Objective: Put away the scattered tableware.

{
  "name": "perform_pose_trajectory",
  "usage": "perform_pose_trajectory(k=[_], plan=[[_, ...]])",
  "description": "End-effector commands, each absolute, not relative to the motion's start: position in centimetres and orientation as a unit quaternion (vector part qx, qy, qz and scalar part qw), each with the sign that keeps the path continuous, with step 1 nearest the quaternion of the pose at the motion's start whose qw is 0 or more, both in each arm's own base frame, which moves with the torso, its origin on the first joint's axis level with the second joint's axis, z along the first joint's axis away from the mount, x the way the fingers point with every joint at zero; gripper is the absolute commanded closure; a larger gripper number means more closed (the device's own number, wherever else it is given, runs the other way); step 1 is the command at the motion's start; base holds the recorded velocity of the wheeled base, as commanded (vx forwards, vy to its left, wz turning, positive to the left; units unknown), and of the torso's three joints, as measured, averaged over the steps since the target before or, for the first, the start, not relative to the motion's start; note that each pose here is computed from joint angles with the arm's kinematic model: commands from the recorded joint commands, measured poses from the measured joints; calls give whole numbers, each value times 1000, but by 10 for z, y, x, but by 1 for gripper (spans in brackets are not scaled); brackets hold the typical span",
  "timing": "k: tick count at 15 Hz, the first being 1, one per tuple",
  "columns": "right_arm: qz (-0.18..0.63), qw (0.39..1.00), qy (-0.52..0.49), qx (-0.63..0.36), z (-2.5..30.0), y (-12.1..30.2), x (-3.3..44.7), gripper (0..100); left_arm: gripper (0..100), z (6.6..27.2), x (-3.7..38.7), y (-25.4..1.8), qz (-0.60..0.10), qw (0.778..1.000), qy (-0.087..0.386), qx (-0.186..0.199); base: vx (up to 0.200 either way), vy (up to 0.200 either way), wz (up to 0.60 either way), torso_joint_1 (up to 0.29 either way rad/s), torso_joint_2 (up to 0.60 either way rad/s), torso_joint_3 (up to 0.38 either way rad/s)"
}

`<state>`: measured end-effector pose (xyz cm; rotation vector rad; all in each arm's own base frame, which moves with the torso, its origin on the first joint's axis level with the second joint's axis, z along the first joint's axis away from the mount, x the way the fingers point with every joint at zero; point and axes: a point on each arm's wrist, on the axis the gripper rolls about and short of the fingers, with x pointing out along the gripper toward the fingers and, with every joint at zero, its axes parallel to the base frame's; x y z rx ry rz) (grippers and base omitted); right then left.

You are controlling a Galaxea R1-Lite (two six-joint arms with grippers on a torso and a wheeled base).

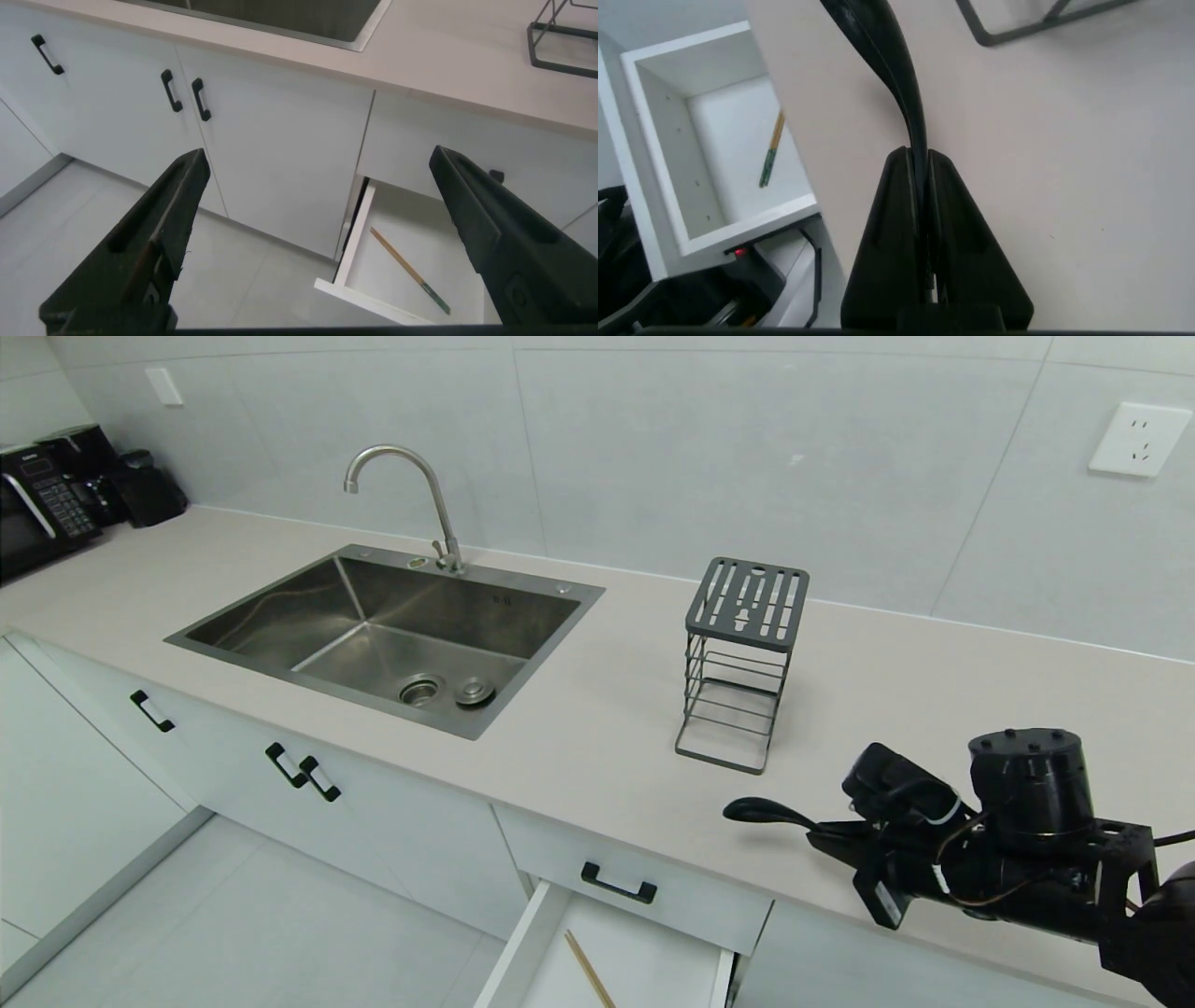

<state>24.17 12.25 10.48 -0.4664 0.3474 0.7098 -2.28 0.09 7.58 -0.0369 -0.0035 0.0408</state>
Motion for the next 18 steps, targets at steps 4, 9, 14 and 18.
perform_pose_trajectory(k=[4, 9, 14, 18], plan=[[378, 881, 159, -235, 104, 145, 228, 100, 0, 76, -23, 1, 21, 1000, -2, -18, 0, 0, 0, 0, 0, 0], [412, 866, 157, -237, 102, 171, 210, 100, 0, 76, -23, 1, 21, 1000, -2, -18, 0, 0, 0, 0, 0, 0], [434, 857, 173, -219, 96, 186, 203, 100, 0, 76, -23, 1, 21, 1000, -2, -18, 0, 0, 0, 0, 0, 0], [470, 843, 185, -184, 94, 215, 188, 100, 0, 76, -23, 1, 21, 1000, -2, -19, 0, 0, 0, 0, 0, 0]])
